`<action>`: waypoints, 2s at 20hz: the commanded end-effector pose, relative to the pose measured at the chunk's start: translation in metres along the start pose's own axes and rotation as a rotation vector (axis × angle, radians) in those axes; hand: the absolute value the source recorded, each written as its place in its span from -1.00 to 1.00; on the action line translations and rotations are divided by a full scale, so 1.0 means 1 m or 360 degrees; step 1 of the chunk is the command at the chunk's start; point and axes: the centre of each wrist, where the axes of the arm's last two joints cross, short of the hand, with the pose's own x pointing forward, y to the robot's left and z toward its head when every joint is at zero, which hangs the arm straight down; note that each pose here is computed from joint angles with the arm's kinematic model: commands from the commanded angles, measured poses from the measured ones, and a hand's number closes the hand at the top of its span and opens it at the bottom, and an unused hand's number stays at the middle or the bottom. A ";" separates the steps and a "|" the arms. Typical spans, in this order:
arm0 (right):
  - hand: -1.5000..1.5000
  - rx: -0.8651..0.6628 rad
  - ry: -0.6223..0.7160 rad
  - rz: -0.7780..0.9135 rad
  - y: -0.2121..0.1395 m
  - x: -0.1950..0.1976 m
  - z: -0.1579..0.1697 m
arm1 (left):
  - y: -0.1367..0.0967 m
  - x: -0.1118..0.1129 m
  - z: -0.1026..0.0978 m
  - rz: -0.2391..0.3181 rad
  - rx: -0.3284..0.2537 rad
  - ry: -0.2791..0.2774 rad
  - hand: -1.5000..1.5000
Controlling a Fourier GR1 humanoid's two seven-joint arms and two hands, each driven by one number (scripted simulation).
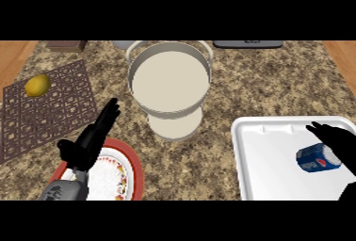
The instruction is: Pick the can from the tray and place it in the tiered basket
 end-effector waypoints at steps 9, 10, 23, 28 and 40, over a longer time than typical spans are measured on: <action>-1.00 0.0071 -0.0055 -0.0024 0.036 -0.011 -0.017 | 0.006 -0.012 0.006 0.0015 -0.0015 0.0001 0.00; -1.00 0.0070 -0.0040 -0.0013 0.031 -0.006 -0.023 | 0.001 -0.006 0.013 -0.0012 -0.0024 0.0012 0.00; 1.00 -0.0173 -0.0332 -0.0199 0.032 -0.017 -0.045 | 0.002 -0.016 0.004 -0.0011 -0.0029 0.0005 0.00; 1.00 -0.0210 -0.0263 -0.0190 0.017 -0.008 -0.045 | 0.002 0.010 0.008 -0.0001 -0.0021 -0.0014 0.00; 1.00 -0.0643 -0.0042 -0.0626 -0.012 -0.020 -0.043 | -0.007 0.007 -0.017 0.0020 0.0016 0.0011 0.00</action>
